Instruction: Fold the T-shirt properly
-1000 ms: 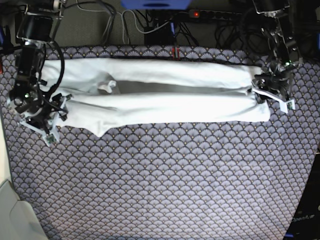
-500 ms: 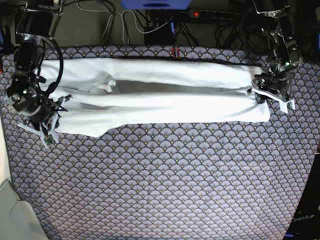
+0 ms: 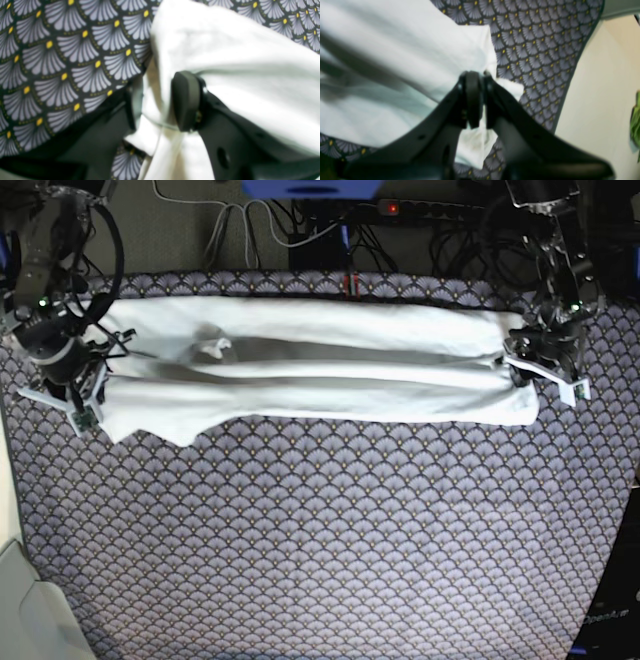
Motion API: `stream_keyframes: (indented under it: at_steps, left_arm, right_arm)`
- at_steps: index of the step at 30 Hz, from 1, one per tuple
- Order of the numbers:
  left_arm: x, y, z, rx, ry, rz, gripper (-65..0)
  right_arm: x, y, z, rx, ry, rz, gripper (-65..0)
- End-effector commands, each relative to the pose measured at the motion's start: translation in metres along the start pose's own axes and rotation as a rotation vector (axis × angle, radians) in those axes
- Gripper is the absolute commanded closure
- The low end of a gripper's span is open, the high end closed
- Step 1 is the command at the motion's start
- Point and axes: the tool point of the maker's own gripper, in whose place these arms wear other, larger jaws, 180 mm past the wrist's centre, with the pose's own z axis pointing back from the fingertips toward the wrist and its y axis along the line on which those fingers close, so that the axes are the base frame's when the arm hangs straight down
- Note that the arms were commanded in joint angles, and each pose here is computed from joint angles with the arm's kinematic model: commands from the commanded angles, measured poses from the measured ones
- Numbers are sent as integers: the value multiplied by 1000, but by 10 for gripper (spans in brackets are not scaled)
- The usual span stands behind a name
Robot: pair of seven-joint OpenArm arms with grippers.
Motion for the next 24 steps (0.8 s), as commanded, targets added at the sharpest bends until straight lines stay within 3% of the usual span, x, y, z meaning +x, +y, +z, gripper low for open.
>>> stream_keyframes:
  at_steps: [1,7,14,24]
  left_arm:
    - [4,1,1,1,-2,-12,-234]
    - [4,1,1,1,-2,-12,-234]
    - [4,2,1,2,-1,-14,-234]
    - [4,3,2,3,-1,-16,-234]
  right_arm:
    - [6,-12,5,-35,-26,2,-22]
    - [-15,-6,8,-27,19,-27,-22]
    - [-30,8,11,8,3,-29,-22]
    - [-63,29,-25,100,94,-134,-22]
